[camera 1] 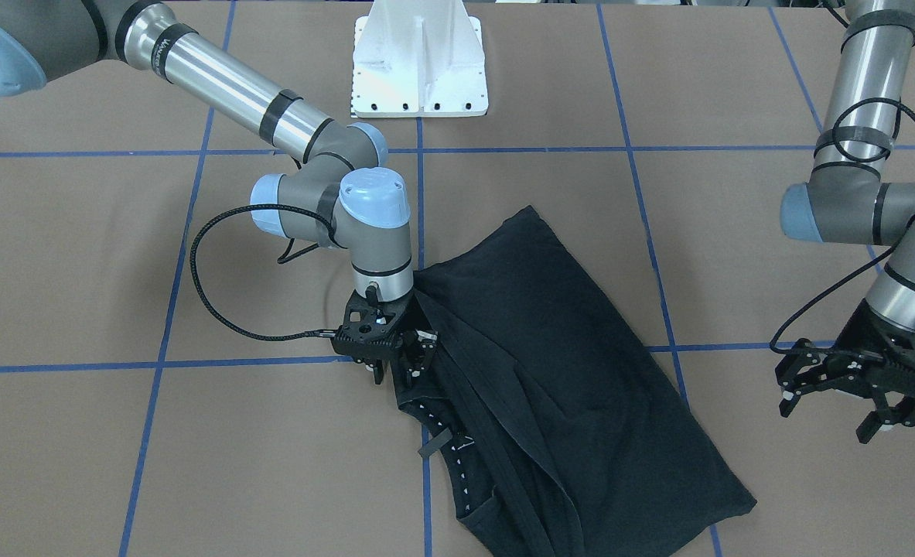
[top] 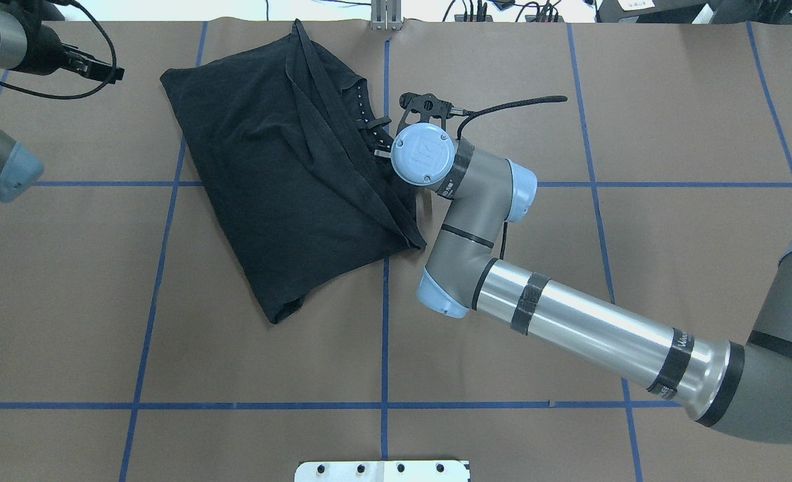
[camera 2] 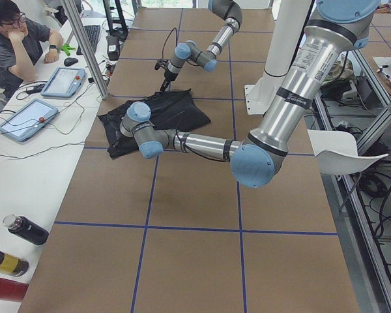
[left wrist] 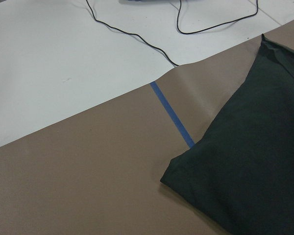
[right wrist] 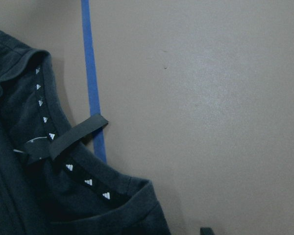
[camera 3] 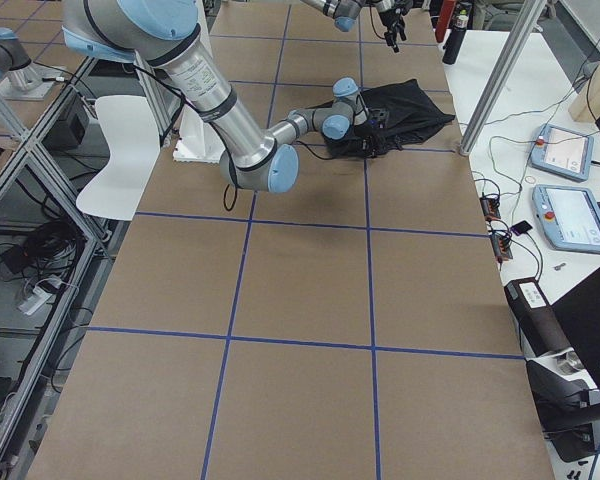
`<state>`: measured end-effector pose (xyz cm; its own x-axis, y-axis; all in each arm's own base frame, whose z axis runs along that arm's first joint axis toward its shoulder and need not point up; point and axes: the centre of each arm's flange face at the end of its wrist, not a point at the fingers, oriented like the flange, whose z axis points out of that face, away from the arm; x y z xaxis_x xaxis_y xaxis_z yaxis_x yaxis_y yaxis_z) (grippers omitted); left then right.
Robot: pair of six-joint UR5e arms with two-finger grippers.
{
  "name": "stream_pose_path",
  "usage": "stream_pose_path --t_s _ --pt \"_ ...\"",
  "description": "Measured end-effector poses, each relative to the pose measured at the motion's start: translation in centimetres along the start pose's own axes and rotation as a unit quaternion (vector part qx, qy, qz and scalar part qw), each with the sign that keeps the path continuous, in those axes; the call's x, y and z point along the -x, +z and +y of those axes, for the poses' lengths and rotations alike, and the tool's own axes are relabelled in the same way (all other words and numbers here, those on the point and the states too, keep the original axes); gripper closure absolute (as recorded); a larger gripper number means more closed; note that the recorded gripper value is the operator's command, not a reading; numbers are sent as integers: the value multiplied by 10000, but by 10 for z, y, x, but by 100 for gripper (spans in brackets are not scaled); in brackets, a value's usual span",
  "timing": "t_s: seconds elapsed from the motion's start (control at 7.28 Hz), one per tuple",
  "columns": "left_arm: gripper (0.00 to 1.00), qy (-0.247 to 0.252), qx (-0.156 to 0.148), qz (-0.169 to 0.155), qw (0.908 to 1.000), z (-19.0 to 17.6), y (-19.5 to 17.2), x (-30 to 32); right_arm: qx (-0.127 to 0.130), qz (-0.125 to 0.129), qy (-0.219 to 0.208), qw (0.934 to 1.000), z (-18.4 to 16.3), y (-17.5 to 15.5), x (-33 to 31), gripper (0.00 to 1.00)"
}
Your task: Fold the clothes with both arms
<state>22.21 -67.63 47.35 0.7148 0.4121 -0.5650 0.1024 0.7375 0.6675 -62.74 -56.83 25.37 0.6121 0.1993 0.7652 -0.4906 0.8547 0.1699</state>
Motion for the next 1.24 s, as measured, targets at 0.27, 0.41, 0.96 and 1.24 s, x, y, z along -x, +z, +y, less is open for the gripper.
stream_pose_path --t_s 0.27,0.41,0.96,1.24 --pt "0 0 9 2 10000 1 1 0 -13 -4 -31 10000 -1 -1 5 97" --pt "0 -1 13 4 10000 1 1 0 -14 -21 -32 10000 -2 -2 9 100" --pt "0 0 12 7 10000 1 1 -1 -12 -84 -33 10000 -2 -8 16 100" --pt "0 -24 1 14 10000 3 0 0 9 -271 -25 9996 2 -27 14 100"
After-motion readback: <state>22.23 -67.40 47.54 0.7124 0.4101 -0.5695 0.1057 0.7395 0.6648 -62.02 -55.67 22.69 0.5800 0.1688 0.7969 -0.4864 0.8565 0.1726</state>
